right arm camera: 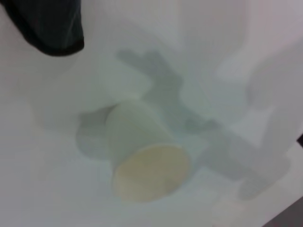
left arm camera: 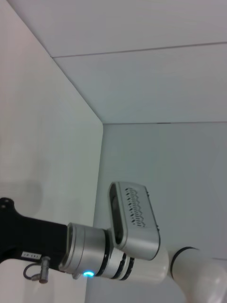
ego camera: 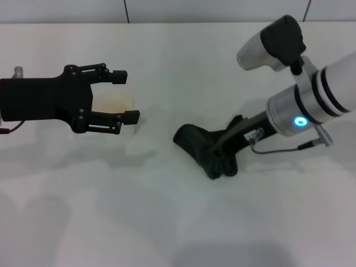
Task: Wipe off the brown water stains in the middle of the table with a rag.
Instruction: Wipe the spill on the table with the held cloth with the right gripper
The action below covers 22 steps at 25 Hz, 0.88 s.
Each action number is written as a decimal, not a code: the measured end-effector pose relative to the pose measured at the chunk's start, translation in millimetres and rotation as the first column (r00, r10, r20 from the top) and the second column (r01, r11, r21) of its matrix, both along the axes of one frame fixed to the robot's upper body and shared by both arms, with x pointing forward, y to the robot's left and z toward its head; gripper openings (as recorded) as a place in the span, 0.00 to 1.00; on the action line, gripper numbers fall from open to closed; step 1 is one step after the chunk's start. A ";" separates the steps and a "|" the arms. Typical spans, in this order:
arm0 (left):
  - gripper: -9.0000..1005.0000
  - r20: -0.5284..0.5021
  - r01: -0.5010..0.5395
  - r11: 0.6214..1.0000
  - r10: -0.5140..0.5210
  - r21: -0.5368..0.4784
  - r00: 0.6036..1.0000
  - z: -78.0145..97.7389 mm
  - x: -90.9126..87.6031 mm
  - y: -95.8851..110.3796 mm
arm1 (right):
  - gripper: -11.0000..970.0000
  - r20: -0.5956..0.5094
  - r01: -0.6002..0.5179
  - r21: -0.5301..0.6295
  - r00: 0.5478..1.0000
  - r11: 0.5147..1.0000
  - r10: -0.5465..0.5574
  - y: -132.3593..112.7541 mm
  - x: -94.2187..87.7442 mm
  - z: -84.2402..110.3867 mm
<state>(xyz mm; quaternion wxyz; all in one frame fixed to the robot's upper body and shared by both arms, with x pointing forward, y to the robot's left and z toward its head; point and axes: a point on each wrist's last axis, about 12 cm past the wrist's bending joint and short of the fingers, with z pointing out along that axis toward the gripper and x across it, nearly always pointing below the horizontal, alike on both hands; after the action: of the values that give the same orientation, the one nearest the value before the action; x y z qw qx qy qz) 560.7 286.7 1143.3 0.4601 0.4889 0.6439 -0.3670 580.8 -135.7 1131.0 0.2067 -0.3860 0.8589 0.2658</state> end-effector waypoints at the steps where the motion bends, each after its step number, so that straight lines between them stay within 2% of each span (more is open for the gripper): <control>1: 0.88 0.001 0.000 1.000 0.000 0.000 1.000 0.2 0.2 -0.2 | 0.06 0.007 -0.002 0.000 1.000 1.000 0.002 2.0 1.9 1.6; 10: 0.88 0.001 -0.002 1.000 0.002 0.002 1.000 0.1 0.7 -0.2 | 0.06 0.055 0.033 -0.003 0.998 0.999 -0.033 10.0 18.9 3.0; 15: 0.88 0.006 -0.004 1.000 0.004 -0.004 1.000 0.2 0.9 -1.0 | 0.06 0.075 0.088 -0.013 0.993 0.996 -0.086 6.6 28.6 -4.9; 22: 0.88 0.006 -0.011 1.000 0.011 -0.012 1.000 -1.2 -0.8 -0.2 | 0.06 0.106 0.148 0.006 0.983 0.989 -0.147 -2.9 35.8 -5.4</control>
<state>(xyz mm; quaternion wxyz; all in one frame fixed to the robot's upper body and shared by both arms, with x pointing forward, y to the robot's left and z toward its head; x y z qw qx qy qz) 559.9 286.5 1142.1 0.4668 0.4838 0.6431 -0.3668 616.6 -138.6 1125.6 0.2709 -0.3351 0.8731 0.2281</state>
